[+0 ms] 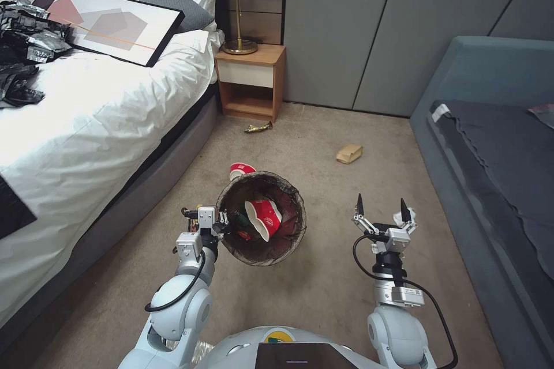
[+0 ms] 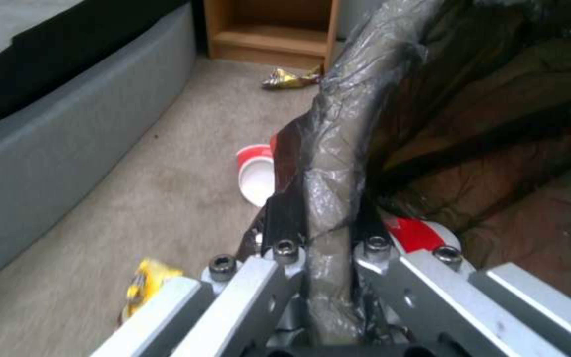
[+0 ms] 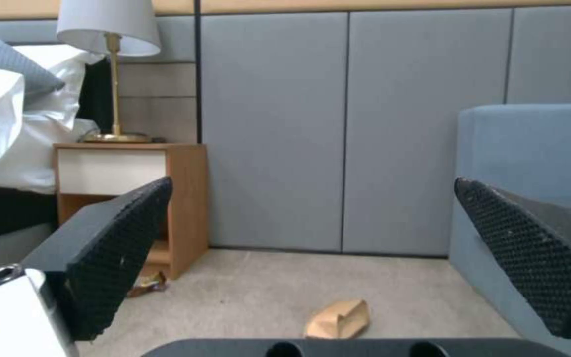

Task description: Pick up the trash bin, then pick up the garbage from the floor and place it into the trash bin.

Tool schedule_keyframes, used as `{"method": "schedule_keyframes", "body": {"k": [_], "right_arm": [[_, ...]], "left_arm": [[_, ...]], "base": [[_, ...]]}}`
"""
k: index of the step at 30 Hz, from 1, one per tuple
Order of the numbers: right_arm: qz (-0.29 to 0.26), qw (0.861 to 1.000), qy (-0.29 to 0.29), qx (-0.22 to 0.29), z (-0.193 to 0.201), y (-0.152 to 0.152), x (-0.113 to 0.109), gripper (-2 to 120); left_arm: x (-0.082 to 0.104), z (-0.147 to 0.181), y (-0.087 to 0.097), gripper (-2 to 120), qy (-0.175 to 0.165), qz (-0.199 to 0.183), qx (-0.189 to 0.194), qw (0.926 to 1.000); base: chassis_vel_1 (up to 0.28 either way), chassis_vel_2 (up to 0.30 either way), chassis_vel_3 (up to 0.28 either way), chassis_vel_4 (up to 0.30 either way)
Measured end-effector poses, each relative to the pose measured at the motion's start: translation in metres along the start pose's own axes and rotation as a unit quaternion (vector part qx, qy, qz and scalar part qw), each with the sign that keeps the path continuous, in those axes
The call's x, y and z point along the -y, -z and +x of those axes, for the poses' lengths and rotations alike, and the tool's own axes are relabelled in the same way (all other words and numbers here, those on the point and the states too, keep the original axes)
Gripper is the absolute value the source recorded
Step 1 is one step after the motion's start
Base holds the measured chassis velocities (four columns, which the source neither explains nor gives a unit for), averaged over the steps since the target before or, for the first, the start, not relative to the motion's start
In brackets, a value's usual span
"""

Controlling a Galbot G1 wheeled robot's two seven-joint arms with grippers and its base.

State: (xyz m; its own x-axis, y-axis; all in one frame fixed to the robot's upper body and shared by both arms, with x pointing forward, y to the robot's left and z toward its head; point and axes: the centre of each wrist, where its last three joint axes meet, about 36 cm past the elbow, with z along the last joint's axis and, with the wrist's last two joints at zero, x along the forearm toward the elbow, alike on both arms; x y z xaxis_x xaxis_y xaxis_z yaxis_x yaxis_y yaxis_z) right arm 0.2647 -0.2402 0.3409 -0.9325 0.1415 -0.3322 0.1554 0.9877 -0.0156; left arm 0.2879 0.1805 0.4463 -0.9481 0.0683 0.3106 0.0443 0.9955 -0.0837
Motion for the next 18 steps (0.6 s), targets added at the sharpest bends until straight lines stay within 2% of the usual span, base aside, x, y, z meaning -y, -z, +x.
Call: {"method": "schedule_keyframes", "body": {"k": [12,18], "right_arm": [[0.001,1.000,0.002,0.000,-0.0034,-0.0028,-0.0002,100],[0.002,1.000,0.006,0.004,-0.0069,-0.0034,0.0002,100]], "left_arm": [[-0.0004,-0.0001,-0.0001,0,0.001,0.000,0.001,1.0000],[-0.0007,-0.0003,-0.0001,0,0.002,0.000,0.001,1.0000]], "base": [[-0.229,0.224,0.218,-0.224],[-0.075,0.079,0.081,-0.056]]}}
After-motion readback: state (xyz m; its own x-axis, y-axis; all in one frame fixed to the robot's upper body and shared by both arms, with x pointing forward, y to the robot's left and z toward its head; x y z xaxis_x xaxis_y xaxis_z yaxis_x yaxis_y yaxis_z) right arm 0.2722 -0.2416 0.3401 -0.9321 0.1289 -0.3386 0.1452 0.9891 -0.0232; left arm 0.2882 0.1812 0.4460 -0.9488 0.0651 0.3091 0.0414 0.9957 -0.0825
